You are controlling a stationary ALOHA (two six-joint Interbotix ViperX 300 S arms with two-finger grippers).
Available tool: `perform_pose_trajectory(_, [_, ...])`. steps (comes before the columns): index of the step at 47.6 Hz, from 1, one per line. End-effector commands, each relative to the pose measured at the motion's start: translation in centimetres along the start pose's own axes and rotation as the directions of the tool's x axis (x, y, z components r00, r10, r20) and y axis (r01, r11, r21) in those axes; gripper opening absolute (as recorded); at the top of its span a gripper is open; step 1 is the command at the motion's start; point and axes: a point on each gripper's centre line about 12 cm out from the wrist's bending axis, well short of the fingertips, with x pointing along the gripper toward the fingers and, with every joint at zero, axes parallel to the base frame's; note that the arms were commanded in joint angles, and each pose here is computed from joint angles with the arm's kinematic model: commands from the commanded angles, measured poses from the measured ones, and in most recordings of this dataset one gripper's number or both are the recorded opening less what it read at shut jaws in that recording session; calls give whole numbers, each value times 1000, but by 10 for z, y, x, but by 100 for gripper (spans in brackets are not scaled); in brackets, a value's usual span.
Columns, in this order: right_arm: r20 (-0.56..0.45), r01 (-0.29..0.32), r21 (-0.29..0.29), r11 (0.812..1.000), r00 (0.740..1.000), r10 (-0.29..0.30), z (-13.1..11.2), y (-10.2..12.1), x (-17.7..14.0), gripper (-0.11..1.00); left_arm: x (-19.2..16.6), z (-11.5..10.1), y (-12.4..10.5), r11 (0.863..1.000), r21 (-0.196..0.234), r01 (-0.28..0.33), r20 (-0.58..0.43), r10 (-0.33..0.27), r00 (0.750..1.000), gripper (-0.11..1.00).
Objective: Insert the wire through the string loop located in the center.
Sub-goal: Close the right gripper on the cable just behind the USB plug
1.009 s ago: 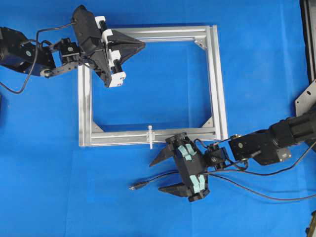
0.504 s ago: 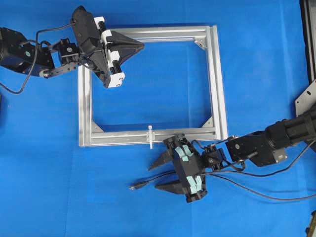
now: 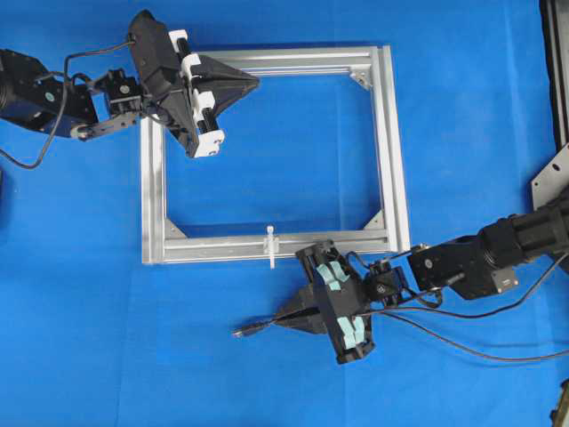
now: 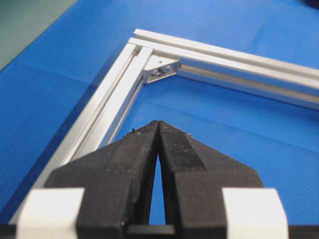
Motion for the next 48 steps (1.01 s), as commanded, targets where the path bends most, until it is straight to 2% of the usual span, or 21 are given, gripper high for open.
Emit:
perform_pose_trajectory(1, [32, -1, 3, 1000, 999, 1, 12, 1, -2, -2, -2, 15, 0, 1000, 1, 1, 44, -1, 999, 0])
perform_pose_trajectory(13, [58, -3, 1, 1000, 998, 3, 29, 2, -11, -2, -2, 16, 0, 1000, -1, 1, 46, -1, 999, 0])
perform_pose_trajectory(27, [54, 2, -8, 1000, 999, -2, 66, 5, -32, -2, -1, 17, 0, 1000, -1, 1, 49, -1, 999, 0])
perform_pose_trajectory(48, [37, 4, -12, 1000, 999, -4, 68, 6, -35, -2, -2, 16, 0, 1000, -1, 1, 48, -1, 999, 0])
